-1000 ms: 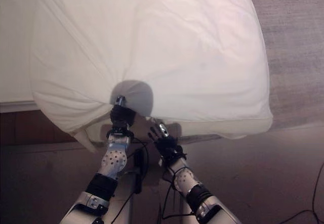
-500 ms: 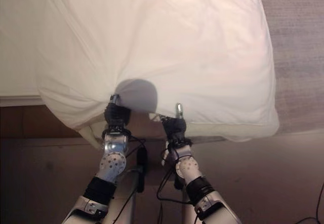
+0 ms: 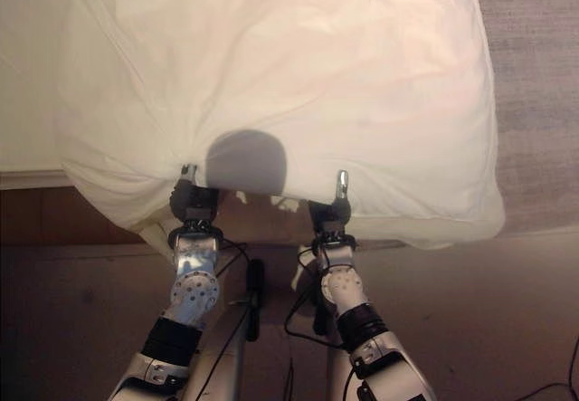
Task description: Make the bed
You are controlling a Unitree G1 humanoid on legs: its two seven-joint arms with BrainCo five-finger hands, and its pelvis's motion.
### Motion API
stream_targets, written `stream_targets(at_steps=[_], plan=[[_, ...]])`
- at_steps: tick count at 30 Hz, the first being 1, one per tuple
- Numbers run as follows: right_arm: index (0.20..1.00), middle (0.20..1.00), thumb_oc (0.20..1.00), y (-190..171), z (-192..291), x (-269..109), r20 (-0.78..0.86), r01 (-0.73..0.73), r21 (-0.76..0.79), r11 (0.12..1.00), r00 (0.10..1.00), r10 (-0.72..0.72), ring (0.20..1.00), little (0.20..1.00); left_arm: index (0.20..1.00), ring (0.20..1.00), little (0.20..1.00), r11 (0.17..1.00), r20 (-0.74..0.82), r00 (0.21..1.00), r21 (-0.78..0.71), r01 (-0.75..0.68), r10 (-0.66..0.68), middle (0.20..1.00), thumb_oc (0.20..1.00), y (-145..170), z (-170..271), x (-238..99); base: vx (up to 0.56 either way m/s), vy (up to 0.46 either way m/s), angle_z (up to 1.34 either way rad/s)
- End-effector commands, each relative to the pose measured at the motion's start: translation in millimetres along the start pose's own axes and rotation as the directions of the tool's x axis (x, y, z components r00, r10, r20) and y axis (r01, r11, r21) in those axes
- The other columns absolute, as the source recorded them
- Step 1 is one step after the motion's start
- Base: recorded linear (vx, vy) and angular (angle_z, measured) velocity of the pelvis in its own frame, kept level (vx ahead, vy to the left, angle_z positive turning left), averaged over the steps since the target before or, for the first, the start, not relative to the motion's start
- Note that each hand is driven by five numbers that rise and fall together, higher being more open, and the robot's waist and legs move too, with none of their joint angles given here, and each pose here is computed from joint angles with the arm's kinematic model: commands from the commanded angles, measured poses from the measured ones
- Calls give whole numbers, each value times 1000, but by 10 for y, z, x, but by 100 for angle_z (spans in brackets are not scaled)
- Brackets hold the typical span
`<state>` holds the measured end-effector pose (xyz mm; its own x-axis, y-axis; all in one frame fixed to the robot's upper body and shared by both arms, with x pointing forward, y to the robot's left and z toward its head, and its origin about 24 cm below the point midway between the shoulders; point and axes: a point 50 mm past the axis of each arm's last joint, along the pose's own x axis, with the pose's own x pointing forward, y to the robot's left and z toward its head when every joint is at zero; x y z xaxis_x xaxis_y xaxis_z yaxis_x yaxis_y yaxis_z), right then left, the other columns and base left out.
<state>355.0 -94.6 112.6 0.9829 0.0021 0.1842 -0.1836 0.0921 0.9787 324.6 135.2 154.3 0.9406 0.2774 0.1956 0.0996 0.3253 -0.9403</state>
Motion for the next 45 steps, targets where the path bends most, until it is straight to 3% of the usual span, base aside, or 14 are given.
stream_targets(at_steps=[1,7,19,20,21,22,23,37,38,39,40,45], plan=[[1000,1000,1000,-28,997,-12,343,36,-59,998,939,-13,1000,1000,200,200,200,994,478,874,-30,110,-82,200,200,-185,1029,10,0,0,0],[1000,1000,1000,-35,1185,15,394,71,-70,995,918,-38,1000,1000,200,200,200,995,499,864,-34,91,-62,200,200,-190,1072,38,0,0,0],[1000,1000,1000,150,1560,2,496,9,-112,994,867,48,1000,1000,200,200,200,997,486,874,-60,51,-15,200,200,-109,1032,94,0,0,0],[561,561,561,156,1576,0,502,11,-115,993,864,49,561,561,200,200,200,997,490,872,-64,45,-8,200,200,-101,1038,97,0,0,0],[269,269,269,160,1592,-6,509,11,-114,993,859,49,269,269,200,200,200,997,494,869,-68,42,-3,200,200,-96,1047,97,0,0,0],[269,269,269,161,1593,-6,510,11,-114,993,859,49,269,269,200,200,200,997,494,869,-68,42,-3,200,200,-97,1046,97,0,0,0],[200,200,200,159,1622,-24,528,15,-108,994,848,45,200,200,200,200,200,997,494,869,-75,31,10,200,200,-77,1047,95,0,0,0],[200,200,200,271,1755,-131,599,-18,-127,992,796,91,200,200,200,200,200,996,515,855,-82,-21,61,200,200,27,1123,80,0,0,0],[200,200,200,310,1725,-149,598,-43,-133,990,793,115,200,200,457,457,457,996,507,859,-90,-29,70,457,457,65,1114,70,0,0,0],[200,200,200,308,1721,-153,598,-42,-133,990,794,114,200,200,548,548,548,996,506,859,-89,-29,70,548,548,69,1114,69,0,0,0],[200,200,200,339,1677,-188,593,-74,-139,987,792,143,200,200,1000,1000,1000,994,484,870,-101,-44,88,1000,1000,151,1078,46,0,0,0],[200,200,200,446,1521,-283,561,-167,-169,971,794,234,200,200,1000,1000,1000,990,381,916,-112,-90,126,1000,1000,405,892,11,0,0,0]])
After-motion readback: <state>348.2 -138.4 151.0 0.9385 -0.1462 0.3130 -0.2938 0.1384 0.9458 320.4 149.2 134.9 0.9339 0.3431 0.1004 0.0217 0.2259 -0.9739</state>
